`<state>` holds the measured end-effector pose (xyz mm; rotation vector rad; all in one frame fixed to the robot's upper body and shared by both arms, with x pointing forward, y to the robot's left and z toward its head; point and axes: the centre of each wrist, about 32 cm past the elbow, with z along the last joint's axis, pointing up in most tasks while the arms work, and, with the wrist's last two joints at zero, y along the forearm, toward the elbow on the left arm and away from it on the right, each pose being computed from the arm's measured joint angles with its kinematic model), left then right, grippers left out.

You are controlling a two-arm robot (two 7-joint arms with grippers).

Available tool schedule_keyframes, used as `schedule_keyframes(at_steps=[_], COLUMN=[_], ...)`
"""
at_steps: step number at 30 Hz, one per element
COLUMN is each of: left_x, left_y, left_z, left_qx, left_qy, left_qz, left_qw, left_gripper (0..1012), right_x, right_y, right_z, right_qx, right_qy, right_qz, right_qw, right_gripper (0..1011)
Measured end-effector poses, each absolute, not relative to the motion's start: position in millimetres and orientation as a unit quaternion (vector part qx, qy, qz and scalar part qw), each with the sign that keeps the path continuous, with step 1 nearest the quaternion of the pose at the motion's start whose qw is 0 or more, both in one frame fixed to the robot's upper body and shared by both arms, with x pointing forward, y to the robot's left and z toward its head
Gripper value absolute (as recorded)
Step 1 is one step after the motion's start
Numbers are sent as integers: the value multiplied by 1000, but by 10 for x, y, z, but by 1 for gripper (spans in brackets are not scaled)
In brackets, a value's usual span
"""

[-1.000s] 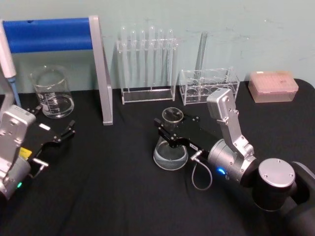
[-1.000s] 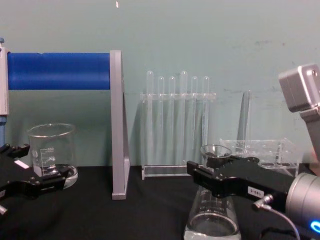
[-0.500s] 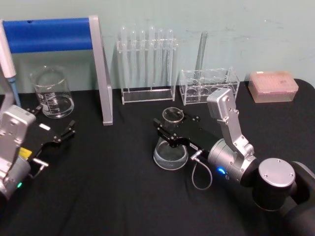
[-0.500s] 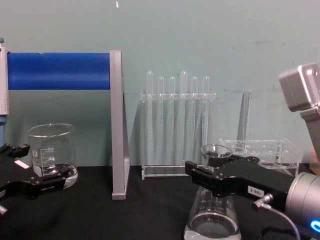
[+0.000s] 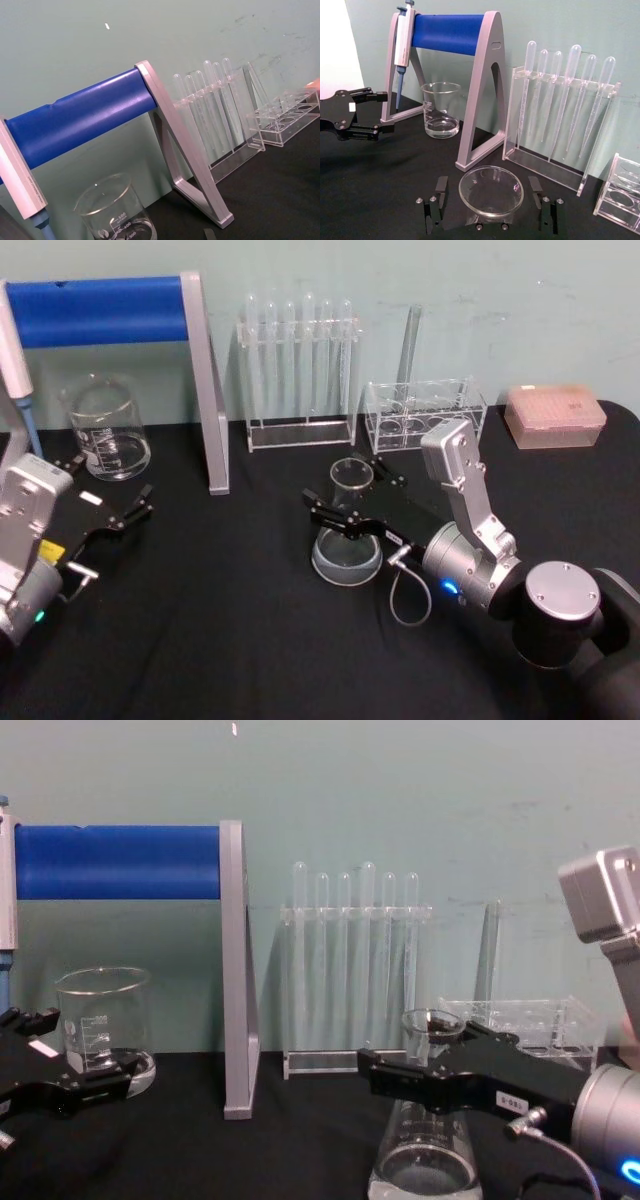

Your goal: Grasp the erlenmeyer flask with one hand, shake it three times, then place it back.

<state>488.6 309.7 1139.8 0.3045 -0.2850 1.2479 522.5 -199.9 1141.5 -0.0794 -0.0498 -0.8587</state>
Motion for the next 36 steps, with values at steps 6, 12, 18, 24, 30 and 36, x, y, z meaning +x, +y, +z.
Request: schedule_keyframes(at_steps=[6, 12, 18, 24, 30, 36], left_x=[4886, 4886, 4886, 4886, 4886, 4886], left_y=[3097, 3097, 3097, 3097, 3097, 3097], left_z=[11398, 11398, 11398, 11398, 11398, 11397], left_qx=[141, 142, 141, 141, 141, 142], left_qy=[-132, -132, -132, -132, -132, -132], left_qz=[580, 580, 580, 580, 580, 580], left_qw=[791, 791, 791, 791, 791, 791], left_gripper=[1001, 1001, 1001, 1001, 1001, 1001], right_x=[5225, 5225, 5188, 5101, 4976, 4810], right_y=[-1999, -1999, -2029, -2079, -2160, -2284], right_z=[11415, 11415, 11418, 11412, 11420, 11433], right_qx=[-38, -38, -36, -36, -35, -35], right_qy=[-24, -24, -22, -17, -15, -14], right_qz=[-416, -416, -409, -407, -409, -415], right_qw=[908, 908, 912, 913, 912, 909], right_gripper=[1000, 1000, 1000, 1000, 1000, 1000])
